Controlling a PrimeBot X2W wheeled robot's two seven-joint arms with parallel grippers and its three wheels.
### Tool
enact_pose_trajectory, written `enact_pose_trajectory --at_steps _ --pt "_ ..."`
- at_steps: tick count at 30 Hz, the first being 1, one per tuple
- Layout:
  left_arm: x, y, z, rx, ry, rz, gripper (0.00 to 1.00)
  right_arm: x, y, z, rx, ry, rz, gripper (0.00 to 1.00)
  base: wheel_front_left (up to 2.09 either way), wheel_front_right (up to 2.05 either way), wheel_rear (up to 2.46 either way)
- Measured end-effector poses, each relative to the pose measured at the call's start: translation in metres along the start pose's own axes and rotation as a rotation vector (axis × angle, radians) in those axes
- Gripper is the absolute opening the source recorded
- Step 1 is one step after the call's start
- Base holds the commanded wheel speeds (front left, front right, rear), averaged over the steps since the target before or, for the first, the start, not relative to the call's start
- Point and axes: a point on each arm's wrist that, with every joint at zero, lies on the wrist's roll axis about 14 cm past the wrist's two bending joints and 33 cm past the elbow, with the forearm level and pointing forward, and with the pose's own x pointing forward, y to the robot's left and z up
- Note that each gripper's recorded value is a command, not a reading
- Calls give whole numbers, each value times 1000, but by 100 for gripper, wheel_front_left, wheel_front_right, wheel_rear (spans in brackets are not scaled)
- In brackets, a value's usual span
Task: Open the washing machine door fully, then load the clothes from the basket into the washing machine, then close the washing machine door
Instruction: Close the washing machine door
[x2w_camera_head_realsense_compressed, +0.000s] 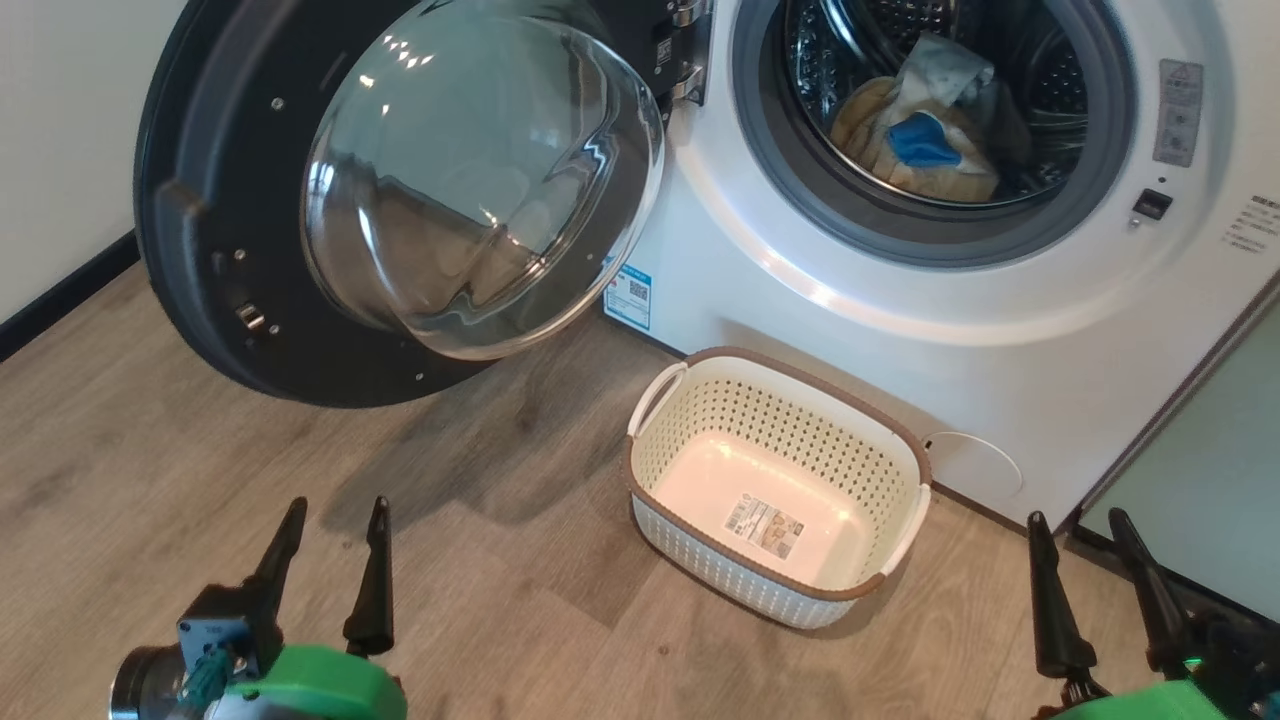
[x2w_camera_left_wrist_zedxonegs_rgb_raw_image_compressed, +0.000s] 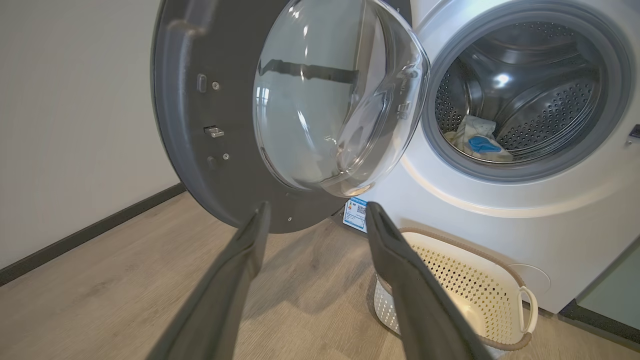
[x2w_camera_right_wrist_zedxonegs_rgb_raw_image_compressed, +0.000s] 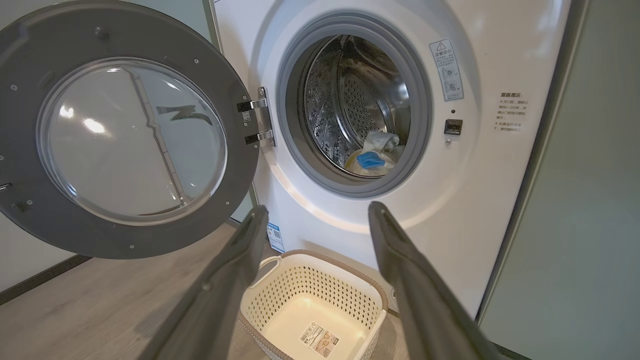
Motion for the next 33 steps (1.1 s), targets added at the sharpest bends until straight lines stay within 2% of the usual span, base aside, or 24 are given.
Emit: enact_pose_trajectory --at_steps 14,15,16,26,29,33 --pt "0 4 0 3 7 13 100 3 3 -8 11 20 14 100 0 0 0" --pt "0 2 -1 -12 8 5 38 3 4 -8 11 20 14 100 0 0 0" --pt "0 -1 1 -28 5 -10 0 3 4 -8 11 20 14 100 0 0 0" --pt "0 -5 8 -71 -16 -46 0 1 5 -5 5 14 15 100 0 0 0" --pt "2 1 22 -170 -55 -32 0 2 6 -5 5 14 21 100 0 0 0" --pt "4 12 52 -380 -153 -20 0 4 10 -5 6 15 32 100 0 0 0"
